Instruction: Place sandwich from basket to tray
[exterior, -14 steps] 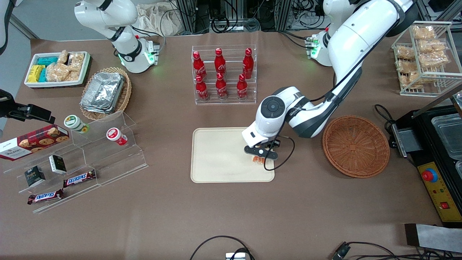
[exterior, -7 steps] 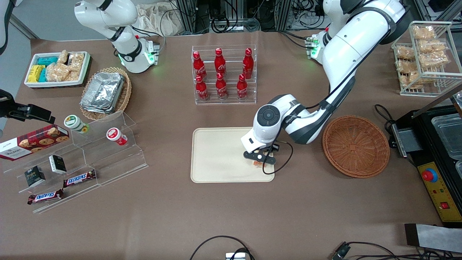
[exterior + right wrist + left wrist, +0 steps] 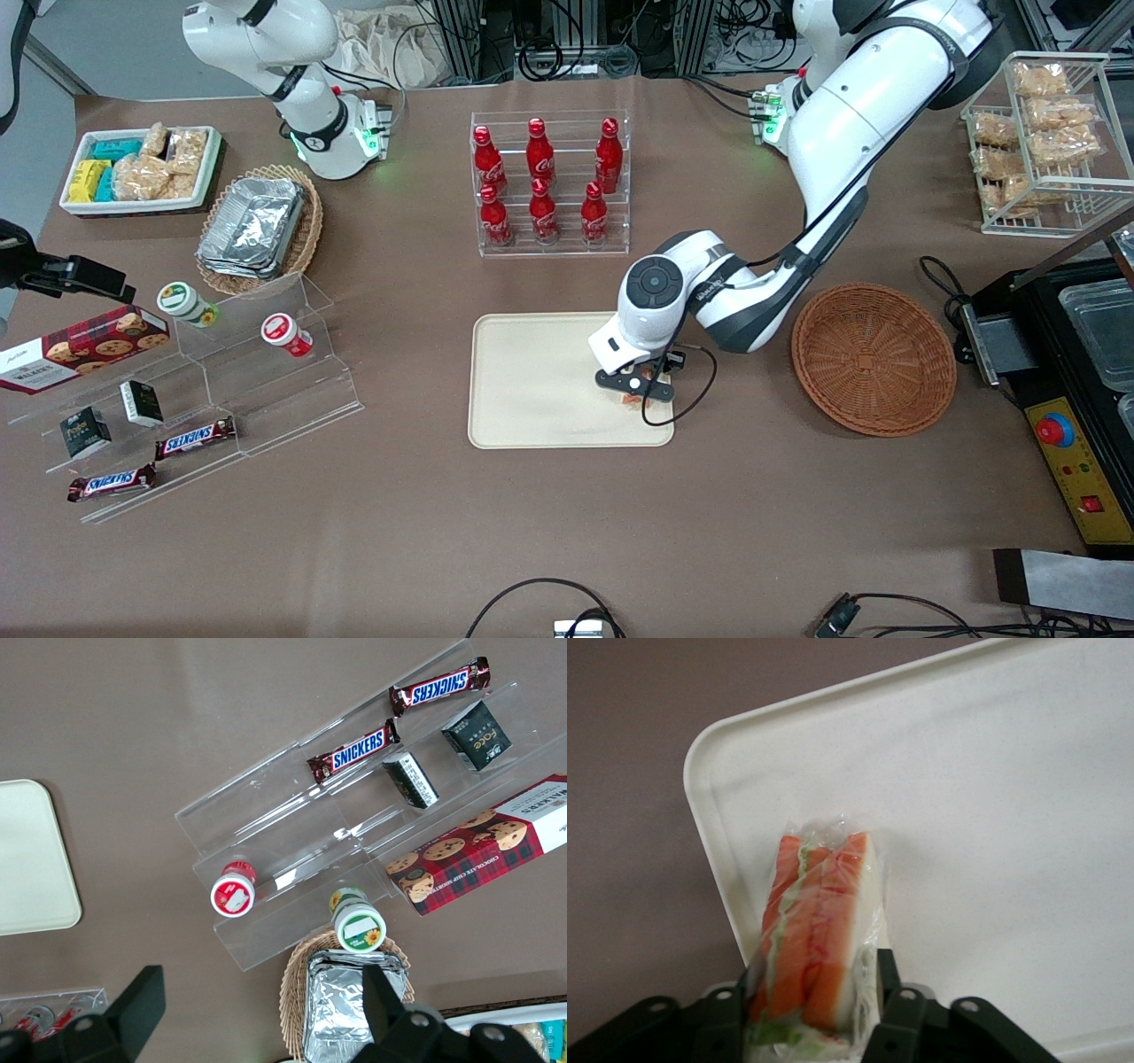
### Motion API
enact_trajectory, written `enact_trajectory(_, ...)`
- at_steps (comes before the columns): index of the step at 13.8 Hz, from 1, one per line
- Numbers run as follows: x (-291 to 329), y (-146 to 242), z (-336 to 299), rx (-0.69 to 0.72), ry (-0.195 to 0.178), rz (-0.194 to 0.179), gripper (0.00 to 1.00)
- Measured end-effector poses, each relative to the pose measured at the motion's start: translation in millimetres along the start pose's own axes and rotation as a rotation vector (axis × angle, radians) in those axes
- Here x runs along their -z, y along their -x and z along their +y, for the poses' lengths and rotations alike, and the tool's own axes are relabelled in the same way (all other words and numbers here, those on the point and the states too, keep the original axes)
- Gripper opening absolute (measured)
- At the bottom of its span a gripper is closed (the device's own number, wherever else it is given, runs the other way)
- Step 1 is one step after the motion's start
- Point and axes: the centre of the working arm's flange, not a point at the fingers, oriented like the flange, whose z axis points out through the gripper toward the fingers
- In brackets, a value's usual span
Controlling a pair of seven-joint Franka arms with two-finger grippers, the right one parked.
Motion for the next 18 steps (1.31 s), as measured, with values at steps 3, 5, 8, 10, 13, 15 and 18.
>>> enact_trajectory(3,7,-6,-3,0.027,-0.005,0.006,0.89)
enact_trajectory(5,21,-18,-12,0.056,-0.022,0.009,1.0)
enact_trajectory(8,47,-38,-27,0.1,-0.036,0.03,1.0)
enact_trajectory(10,65,-48,-46,0.139,-0.051,0.038,1.0)
enact_trajectory(13,106,-56,-77,0.199,-0.077,0.053,1.0)
enact_trajectory(15,142,-58,-104,0.252,-0.118,0.052,1.0)
enact_trajectory(18,186,-61,-142,0.331,-0.146,0.038,1.0)
